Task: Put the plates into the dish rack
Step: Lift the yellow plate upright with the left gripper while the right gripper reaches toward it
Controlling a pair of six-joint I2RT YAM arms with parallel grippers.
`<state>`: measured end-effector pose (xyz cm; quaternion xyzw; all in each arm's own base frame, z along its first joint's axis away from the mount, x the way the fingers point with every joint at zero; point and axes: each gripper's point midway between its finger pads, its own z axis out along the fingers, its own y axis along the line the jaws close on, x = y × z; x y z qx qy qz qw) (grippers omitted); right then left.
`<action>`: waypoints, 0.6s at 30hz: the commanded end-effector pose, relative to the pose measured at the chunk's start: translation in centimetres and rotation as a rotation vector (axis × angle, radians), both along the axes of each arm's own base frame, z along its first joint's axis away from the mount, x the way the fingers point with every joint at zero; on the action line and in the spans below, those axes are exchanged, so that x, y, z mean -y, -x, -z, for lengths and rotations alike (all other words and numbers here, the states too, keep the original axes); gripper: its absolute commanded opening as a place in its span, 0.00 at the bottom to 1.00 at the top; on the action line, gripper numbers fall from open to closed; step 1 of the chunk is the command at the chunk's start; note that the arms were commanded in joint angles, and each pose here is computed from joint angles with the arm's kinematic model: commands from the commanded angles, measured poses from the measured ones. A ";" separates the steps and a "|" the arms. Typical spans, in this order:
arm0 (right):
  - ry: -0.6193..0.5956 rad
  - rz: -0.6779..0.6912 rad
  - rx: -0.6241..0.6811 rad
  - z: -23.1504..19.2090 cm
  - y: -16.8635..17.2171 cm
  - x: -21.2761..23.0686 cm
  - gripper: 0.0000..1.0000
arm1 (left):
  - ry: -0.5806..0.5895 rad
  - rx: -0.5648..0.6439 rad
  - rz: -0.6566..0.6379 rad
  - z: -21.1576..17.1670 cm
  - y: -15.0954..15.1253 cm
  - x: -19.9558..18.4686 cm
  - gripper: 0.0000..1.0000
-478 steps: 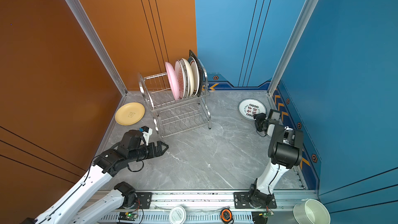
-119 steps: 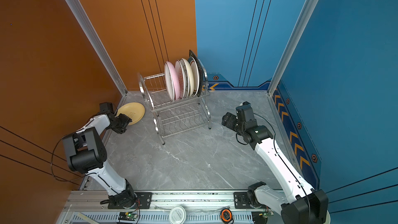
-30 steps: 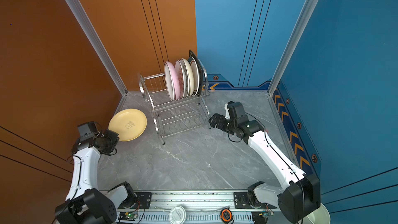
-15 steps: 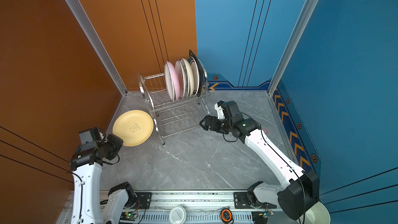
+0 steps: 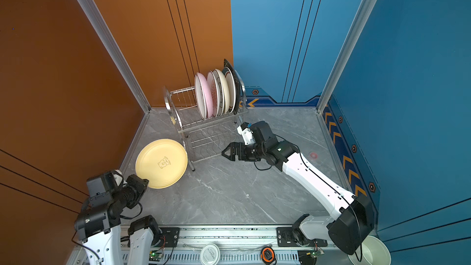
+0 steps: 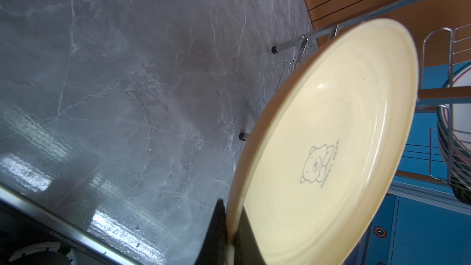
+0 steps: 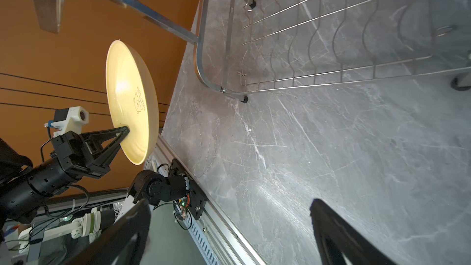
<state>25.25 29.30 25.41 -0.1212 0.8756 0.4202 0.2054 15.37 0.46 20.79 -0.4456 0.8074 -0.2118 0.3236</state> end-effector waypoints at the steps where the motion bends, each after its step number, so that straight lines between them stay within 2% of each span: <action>1: -0.091 -0.069 0.040 -2.4 0.6 -2.4 0.98 | 0.059 0.017 0.113 -0.5 1.3 2.7 0.00; 9: -0.224 -0.159 0.014 -3.8 2.9 -6.5 0.99 | 0.156 0.089 0.245 -1.0 2.3 6.0 0.00; 18: -0.215 -0.235 0.002 -3.4 4.9 -9.7 0.98 | 0.213 0.133 0.325 -1.9 2.8 7.7 0.00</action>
